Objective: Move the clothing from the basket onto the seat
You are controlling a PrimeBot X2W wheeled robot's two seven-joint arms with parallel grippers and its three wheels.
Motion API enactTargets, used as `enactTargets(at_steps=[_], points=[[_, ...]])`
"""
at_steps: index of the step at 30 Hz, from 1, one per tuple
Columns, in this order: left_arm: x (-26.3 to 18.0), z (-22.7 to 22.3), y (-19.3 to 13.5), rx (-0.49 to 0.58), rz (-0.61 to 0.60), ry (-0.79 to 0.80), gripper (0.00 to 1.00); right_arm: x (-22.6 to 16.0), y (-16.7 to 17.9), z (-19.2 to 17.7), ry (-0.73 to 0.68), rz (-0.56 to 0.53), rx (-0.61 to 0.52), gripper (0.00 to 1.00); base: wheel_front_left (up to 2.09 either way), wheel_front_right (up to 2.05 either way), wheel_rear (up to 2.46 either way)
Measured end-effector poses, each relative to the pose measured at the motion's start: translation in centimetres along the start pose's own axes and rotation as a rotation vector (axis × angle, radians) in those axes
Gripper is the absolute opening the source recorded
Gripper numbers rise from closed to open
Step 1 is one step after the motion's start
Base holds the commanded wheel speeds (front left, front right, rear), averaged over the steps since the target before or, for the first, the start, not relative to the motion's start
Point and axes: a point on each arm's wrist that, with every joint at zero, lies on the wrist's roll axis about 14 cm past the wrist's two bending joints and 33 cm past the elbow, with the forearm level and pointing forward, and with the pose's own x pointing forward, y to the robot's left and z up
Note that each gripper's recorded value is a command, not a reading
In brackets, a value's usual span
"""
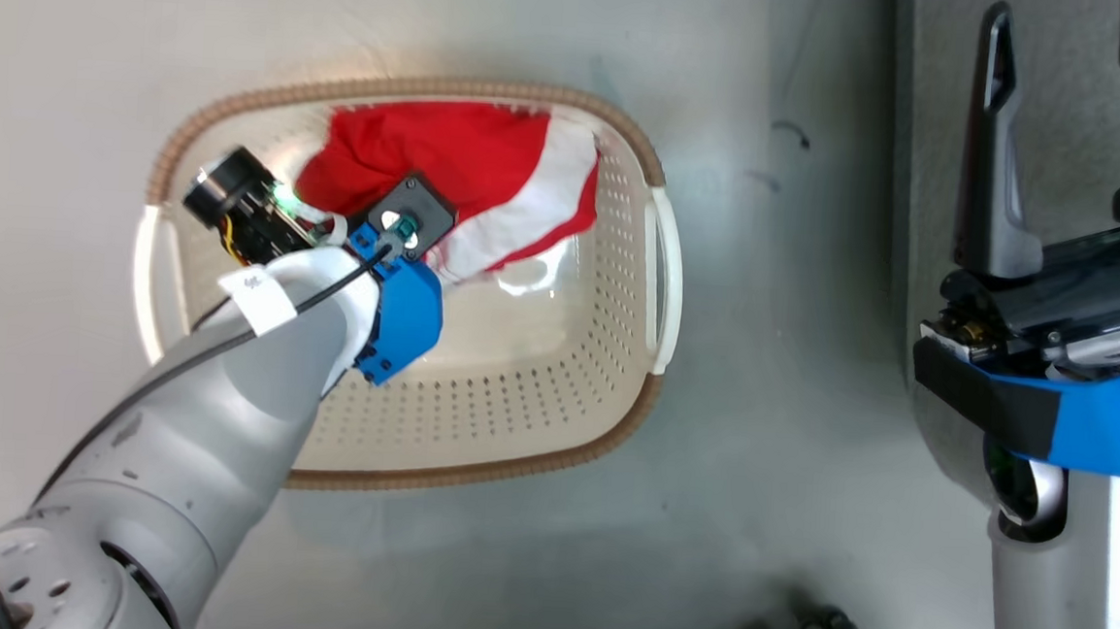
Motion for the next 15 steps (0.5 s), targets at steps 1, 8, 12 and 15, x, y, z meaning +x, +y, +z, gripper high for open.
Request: enactTargets(at_steps=[1,8,12,15], points=[[-0.4,0.5,0.1,-0.008,0.009,-0.016,0.00,0.0,0.0,0.5,-0.007,-0.001,0.003,1.00,0.00,0.00,0.00],[-4.2,3.4,0.7,-0.041,0.073,-0.103,0.00,-0.7,0.2,3.4,-0.036,-0.003,0.016,1.00,0.00,0.00,0.00],[-6.7,5.0,1.1,-0.067,0.114,-0.157,0.00,-1.5,0.4,5.2,-0.056,-0.004,0.023,1.00,0.00,0.00,0.00],[-8.7,6.9,1.3,-0.087,0.145,-0.226,0.00,-2.2,0.5,6.5,-0.068,-0.006,0.030,1.00,0.00,0.00,0.00]])
